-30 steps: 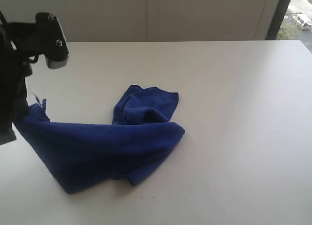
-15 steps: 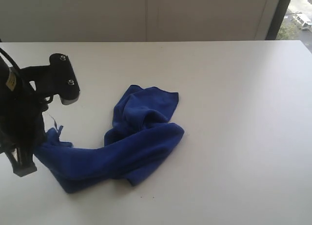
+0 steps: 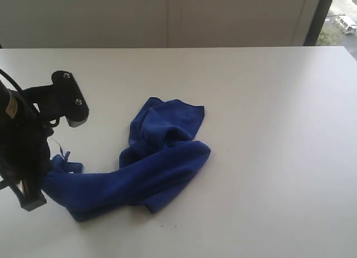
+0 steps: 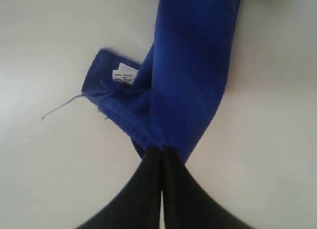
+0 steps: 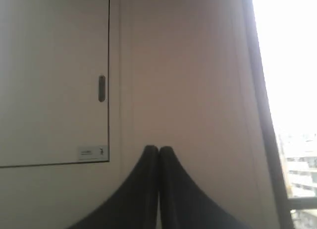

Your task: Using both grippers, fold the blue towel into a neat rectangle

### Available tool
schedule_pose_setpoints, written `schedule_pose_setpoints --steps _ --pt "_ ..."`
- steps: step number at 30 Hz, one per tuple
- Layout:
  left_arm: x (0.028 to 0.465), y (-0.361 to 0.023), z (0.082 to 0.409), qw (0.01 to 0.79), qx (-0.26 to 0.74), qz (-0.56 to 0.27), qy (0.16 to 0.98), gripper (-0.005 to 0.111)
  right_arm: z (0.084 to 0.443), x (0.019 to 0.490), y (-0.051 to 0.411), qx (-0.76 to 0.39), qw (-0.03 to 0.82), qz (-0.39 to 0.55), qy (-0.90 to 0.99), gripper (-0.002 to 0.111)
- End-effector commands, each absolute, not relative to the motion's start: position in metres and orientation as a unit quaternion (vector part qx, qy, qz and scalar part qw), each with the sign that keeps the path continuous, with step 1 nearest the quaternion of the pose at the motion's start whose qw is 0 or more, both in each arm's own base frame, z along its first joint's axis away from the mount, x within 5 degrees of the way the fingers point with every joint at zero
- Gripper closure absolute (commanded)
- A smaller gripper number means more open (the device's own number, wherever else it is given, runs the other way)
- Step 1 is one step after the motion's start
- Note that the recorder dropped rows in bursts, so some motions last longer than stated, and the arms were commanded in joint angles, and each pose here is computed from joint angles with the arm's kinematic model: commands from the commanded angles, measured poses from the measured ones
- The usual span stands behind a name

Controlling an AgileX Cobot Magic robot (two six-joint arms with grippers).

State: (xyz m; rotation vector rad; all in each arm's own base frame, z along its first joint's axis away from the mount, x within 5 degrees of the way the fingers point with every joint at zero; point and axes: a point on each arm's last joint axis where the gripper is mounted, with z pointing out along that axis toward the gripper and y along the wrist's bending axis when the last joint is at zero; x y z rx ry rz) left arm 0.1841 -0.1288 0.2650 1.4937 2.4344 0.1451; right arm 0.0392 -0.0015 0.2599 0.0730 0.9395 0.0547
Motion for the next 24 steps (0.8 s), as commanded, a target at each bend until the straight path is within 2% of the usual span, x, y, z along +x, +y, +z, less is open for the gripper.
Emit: schedule_pose_setpoints --steps 1,6,9,15,20,24 --pt "0.177 -0.119 0.274 0.152 0.504 0.062 0.848 0.107 0.243 0.049 -0.002 0.075 0.831 0.077 0.546 0.108" --pt "0.175 -0.106 0.289 0.19 0.478 0.107 0.851 0.107 0.245 0.057 -0.003 0.133 0.768 0.12 0.614 0.108" --pt "0.171 -0.097 0.303 0.235 0.465 0.126 0.844 0.107 0.261 0.072 -0.004 0.157 0.715 0.124 0.67 0.108" --pt "0.158 -0.08 0.345 0.363 0.426 0.136 0.817 0.107 0.292 0.121 -0.003 0.172 0.532 0.107 0.822 0.108" --pt "0.135 -0.06 0.356 0.361 0.404 0.141 0.828 0.107 0.304 0.166 0.017 0.006 0.369 0.139 0.919 0.108" --pt "0.129 -0.053 0.352 0.324 0.399 0.153 0.844 0.107 0.305 0.204 0.033 -0.17 0.318 0.192 0.913 0.108"
